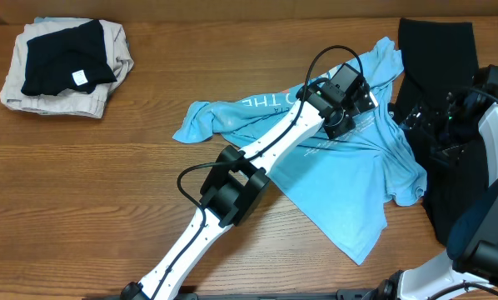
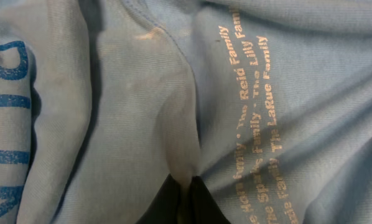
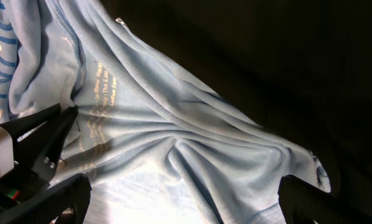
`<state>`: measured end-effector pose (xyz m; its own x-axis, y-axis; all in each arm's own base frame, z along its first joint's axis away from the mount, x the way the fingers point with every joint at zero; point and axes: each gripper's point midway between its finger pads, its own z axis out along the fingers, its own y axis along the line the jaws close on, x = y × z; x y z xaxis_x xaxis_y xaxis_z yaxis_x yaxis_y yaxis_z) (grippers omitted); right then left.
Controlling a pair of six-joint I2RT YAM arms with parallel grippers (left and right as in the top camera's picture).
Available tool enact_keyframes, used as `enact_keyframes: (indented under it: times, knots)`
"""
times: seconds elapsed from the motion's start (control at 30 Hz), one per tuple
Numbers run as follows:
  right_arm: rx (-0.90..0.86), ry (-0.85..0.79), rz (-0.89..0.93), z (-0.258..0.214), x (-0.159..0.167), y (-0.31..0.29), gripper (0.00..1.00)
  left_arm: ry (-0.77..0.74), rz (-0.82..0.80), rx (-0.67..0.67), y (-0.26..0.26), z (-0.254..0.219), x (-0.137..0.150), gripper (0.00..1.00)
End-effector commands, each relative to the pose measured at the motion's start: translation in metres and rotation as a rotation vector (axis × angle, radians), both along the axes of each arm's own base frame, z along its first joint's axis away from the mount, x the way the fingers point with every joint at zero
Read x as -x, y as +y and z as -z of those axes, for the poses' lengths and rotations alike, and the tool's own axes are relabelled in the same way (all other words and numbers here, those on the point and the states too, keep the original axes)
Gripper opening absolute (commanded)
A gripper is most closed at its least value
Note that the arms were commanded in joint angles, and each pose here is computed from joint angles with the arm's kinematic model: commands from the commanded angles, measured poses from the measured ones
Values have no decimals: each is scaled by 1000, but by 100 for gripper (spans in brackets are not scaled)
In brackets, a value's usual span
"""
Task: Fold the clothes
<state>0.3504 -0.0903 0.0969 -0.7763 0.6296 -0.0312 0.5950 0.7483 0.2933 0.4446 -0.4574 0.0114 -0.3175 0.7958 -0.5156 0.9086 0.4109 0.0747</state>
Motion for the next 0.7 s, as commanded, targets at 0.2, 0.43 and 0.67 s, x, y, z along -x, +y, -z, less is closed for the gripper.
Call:
enact_keyframes:
  times: [0.2,0.43,0.67]
  knots:
    - [17,-21,-5,-4,-4,-3,100,-71,-103,36,15,-54,-28,10]
    - [17,-21,-5,-4,-4,-3,100,-78,-107,37,19,-78,-25,10]
    - [16,-21,-5,-4,-4,-3,100,-90,-153,-30,38,-73,-31,4]
